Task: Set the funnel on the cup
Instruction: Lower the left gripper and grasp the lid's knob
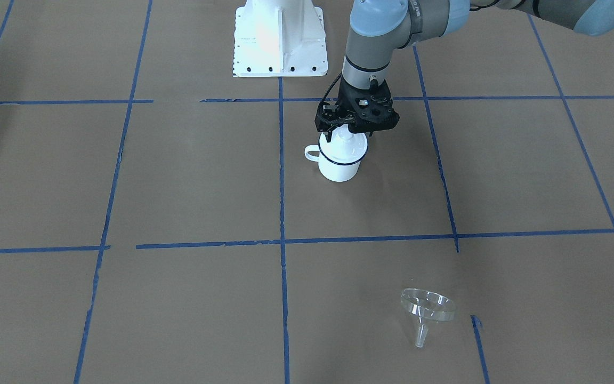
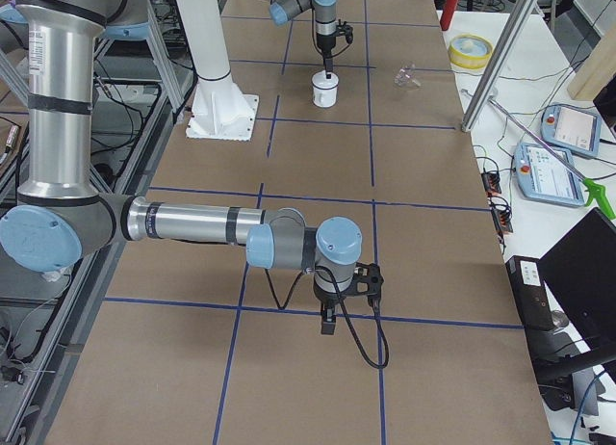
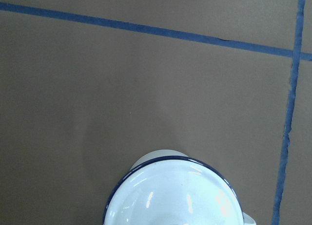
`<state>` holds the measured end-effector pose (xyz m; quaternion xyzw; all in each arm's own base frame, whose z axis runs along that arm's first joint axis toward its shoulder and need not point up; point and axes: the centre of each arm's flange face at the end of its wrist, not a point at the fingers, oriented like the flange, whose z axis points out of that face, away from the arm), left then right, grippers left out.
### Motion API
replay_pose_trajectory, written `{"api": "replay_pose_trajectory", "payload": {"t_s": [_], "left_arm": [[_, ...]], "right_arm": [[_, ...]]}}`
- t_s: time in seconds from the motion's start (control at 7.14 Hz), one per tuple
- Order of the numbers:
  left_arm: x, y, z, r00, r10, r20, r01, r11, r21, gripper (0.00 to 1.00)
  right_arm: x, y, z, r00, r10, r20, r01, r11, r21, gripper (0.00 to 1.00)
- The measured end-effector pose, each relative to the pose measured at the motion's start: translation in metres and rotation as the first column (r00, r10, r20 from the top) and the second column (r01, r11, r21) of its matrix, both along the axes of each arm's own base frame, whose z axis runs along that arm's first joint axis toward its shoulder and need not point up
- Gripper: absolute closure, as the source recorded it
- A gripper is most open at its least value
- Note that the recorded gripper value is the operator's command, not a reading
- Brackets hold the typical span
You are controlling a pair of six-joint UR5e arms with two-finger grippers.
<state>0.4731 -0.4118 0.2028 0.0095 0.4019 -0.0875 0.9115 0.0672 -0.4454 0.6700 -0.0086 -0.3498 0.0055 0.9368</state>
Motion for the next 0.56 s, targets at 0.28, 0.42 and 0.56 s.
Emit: {"api": "replay_pose_trajectory", "payload": {"t_s": [0.28,0.42,0.56], "left_arm": [[0.0023,0.0022,-0.0010,1.000,0.001,-0.002,-0.001,1.000,-0.005,0.78],[0.0023,0.0028,-0.0018,1.000,0.000,-0.004,0.000,1.000,-0.006,1.00],[0.0008,0.0033,-0.0034,1.000,-0.001,-0.007,0.001,1.000,-0.004,1.00]], "right_arm": [[0.0000,0.0000,0.0000,1.000,0.000,0.000,0.000,1.000,0.000,0.00],[0.0000,0.0000,0.0000,1.000,0.000,0.000,0.000,1.000,0.000,0.00],[0.0000,0.0000,0.0000,1.000,0.000,0.000,0.000,1.000,0.000,0.00]]}}
